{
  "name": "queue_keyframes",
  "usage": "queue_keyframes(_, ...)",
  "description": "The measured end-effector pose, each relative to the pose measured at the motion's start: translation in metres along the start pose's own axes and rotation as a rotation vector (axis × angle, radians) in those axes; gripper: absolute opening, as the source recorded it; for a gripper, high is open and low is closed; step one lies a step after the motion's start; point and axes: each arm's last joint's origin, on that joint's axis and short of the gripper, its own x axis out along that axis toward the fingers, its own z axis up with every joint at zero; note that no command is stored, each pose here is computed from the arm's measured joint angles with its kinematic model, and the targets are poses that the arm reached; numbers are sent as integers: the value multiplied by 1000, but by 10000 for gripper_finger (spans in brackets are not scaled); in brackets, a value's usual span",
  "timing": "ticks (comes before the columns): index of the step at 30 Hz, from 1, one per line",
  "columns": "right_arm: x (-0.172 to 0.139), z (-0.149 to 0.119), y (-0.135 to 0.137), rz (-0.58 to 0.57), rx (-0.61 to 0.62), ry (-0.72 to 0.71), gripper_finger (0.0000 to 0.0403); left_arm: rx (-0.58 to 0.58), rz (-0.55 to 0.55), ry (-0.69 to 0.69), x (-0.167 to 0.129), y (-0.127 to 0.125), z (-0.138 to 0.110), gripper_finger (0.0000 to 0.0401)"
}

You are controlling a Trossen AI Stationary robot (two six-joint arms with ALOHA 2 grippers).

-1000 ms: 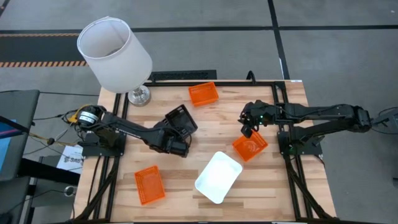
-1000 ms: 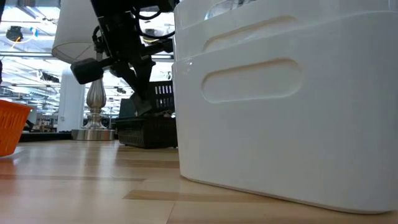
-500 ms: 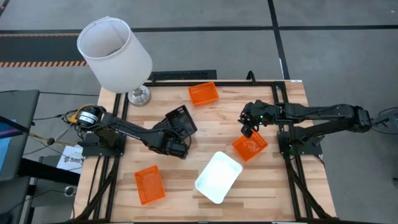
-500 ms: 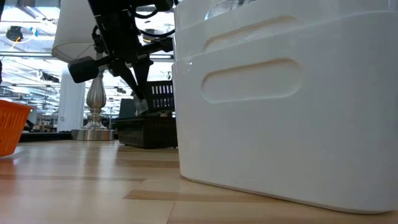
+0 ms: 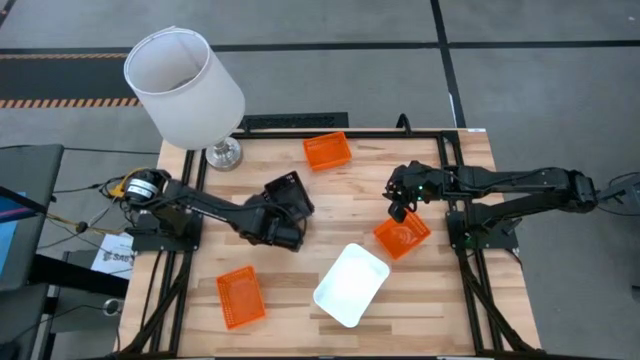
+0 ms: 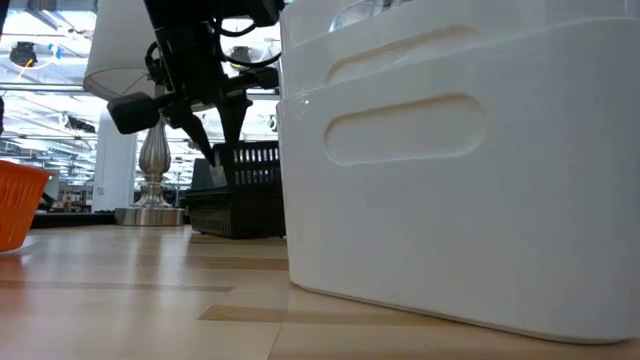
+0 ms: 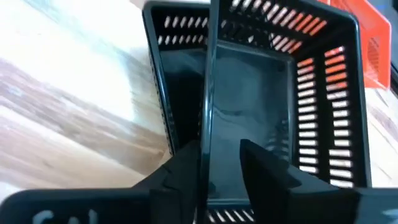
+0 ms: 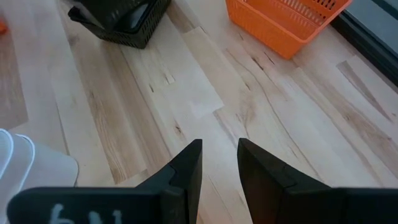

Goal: Stack baskets by color
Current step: Stack the right black bin on the black bins, then stack the bottom orange bin on the top orange bin

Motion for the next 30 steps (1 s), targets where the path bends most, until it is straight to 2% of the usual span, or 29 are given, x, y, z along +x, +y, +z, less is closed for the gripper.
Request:
queue_keyframes(9,0,0,0,1,0,0,124,-35,-25,-8,3,-4,1,115)
queue_keyframes(16,0,0,0,1,0,-1,124,-38,-78,43,-10,-3,-10,112)
queue_keyframes(22,0,0,0,1,0,-1,124,-26,-109,34,-21,-6,-11,112)
queue_keyframes(30,0,0,0,1,1,-1,124,78,-143,-130,-32,-9,3,112)
